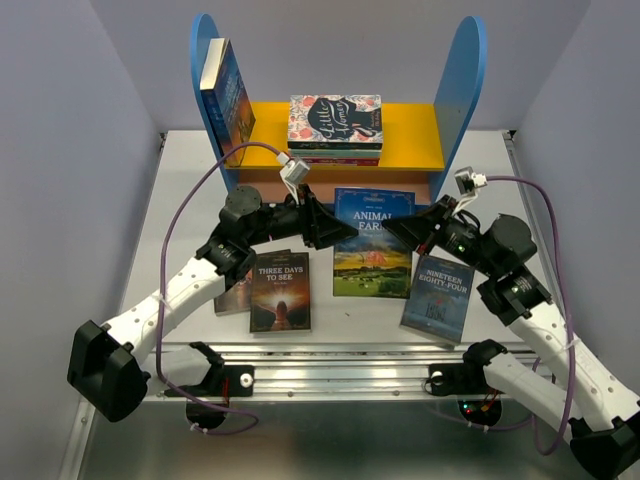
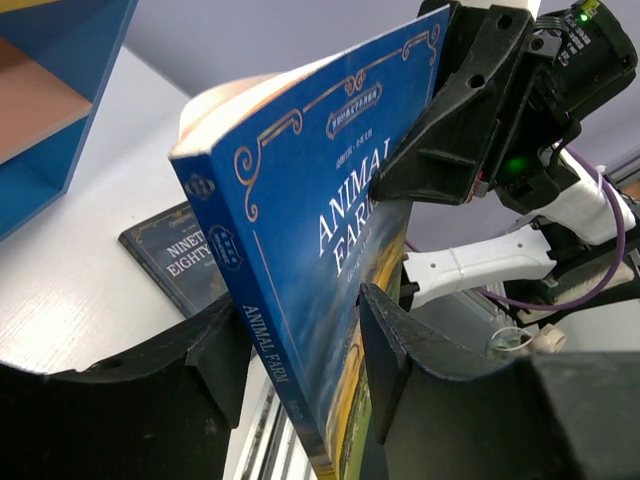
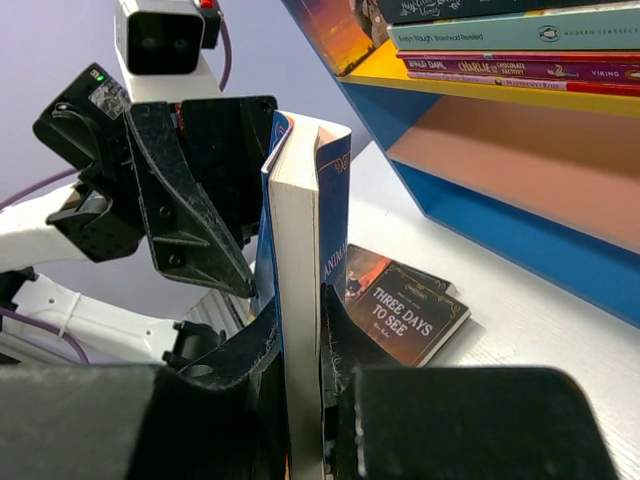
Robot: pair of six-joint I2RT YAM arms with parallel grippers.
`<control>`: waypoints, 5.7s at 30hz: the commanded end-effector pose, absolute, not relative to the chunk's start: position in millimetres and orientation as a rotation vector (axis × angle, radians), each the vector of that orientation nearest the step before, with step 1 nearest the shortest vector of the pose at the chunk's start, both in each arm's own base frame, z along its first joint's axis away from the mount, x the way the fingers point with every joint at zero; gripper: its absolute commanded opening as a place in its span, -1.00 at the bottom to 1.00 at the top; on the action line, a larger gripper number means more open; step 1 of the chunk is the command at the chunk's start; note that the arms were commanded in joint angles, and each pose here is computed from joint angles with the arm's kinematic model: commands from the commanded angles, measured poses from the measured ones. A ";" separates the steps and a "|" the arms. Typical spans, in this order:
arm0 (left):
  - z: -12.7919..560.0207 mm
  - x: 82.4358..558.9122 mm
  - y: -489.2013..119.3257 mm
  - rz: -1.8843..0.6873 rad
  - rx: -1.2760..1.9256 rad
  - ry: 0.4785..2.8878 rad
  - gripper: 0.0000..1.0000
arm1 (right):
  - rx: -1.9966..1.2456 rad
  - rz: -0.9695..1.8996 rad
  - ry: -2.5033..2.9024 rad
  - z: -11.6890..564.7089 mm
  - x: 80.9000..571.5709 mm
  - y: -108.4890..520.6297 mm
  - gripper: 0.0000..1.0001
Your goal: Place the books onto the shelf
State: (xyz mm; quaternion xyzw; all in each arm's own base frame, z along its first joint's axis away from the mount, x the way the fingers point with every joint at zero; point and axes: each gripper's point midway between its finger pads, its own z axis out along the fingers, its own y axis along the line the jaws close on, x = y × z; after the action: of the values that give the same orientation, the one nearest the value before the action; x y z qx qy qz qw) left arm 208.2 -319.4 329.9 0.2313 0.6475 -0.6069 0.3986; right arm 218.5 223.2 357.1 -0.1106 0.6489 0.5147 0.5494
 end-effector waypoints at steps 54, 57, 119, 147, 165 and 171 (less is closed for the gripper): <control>595.9 335.9 -145.1 -0.185 -0.026 1.037 -1.00 | 0.086 0.557 1.488 359.6 266.8 119.0 1.00; 586.2 345.5 -146.3 -0.125 -0.011 1.041 -1.00 | 0.100 0.534 1.479 360.8 266.2 113.4 1.00; 443.4 417.8 -98.4 0.185 -0.102 1.237 -1.00 | 0.001 0.633 1.543 351.1 267.0 141.3 1.00; 455.2 408.4 -97.8 0.077 -0.179 1.245 -0.07 | -0.015 0.649 1.576 342.5 268.7 147.5 1.00; 500.5 372.1 -83.7 -0.061 -0.271 1.145 0.25 | -0.032 0.695 1.582 345.0 266.1 154.9 1.00; 541.5 343.8 -89.0 -0.194 -0.227 1.046 0.47 | -0.048 0.706 1.605 338.7 267.2 159.5 1.00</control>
State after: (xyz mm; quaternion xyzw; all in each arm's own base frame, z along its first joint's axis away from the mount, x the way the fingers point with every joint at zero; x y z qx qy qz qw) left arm 382.9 -106.0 470.7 -0.0819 0.5746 -0.0374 0.8134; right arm 269.5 157.2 312.7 -0.0165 0.7239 0.2927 0.6245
